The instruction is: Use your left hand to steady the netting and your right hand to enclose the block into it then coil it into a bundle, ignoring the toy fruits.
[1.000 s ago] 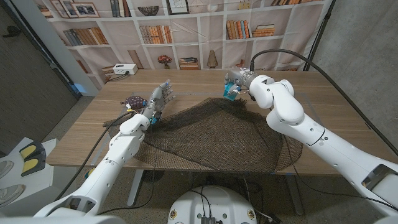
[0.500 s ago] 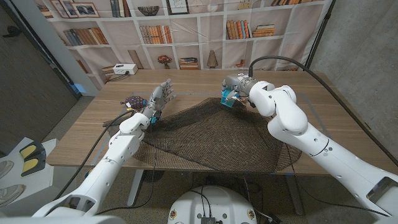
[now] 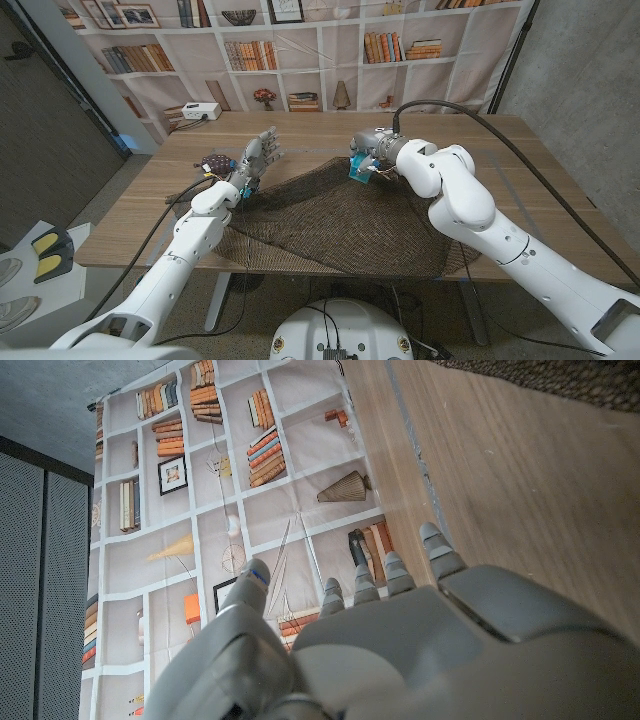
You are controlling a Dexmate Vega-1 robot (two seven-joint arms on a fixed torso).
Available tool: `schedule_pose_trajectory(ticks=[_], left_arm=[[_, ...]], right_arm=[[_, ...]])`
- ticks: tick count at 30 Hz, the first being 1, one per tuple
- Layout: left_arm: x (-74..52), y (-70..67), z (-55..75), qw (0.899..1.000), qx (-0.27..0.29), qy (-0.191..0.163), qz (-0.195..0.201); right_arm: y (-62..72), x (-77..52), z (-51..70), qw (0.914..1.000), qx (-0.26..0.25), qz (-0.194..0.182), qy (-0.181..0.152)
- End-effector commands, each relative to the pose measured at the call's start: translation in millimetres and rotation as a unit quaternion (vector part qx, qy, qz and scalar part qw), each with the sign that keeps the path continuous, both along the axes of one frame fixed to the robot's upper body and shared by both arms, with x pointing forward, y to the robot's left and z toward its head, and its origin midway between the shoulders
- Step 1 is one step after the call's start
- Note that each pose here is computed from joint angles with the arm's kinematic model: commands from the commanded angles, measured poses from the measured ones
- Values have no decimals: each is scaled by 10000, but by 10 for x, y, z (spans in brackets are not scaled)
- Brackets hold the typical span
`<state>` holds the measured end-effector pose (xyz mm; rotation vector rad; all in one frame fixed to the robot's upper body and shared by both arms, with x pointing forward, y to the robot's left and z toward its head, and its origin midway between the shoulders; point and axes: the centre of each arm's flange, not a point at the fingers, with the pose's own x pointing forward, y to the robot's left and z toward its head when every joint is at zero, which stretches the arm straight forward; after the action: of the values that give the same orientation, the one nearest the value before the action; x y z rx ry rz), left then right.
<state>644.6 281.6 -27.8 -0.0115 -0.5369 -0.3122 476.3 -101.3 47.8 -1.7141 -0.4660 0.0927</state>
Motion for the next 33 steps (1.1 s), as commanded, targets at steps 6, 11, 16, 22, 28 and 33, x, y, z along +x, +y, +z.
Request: schedule_pose_trajectory(ticks=[6,11,16,22,28,33], left_arm=[[-10,-36,26,9999,109,16,-88],[-14,-39,39,9999,136,8,-93],[-15,-38,40,9998,141,11,-102],[-23,-24,28,9999,132,21,-91],[-41,1,10,9999,111,35,-64],[-51,15,3,9999,112,44,-40]], right_arm=[[104,-48,-261,9999,-17,-5,131],[137,11,-337,9996,-50,-15,280],[194,69,-400,9992,-116,-1,385],[246,149,-443,9987,-211,-24,468],[262,280,-497,9983,-267,-71,508],[264,388,-551,9979,-307,-144,543]])
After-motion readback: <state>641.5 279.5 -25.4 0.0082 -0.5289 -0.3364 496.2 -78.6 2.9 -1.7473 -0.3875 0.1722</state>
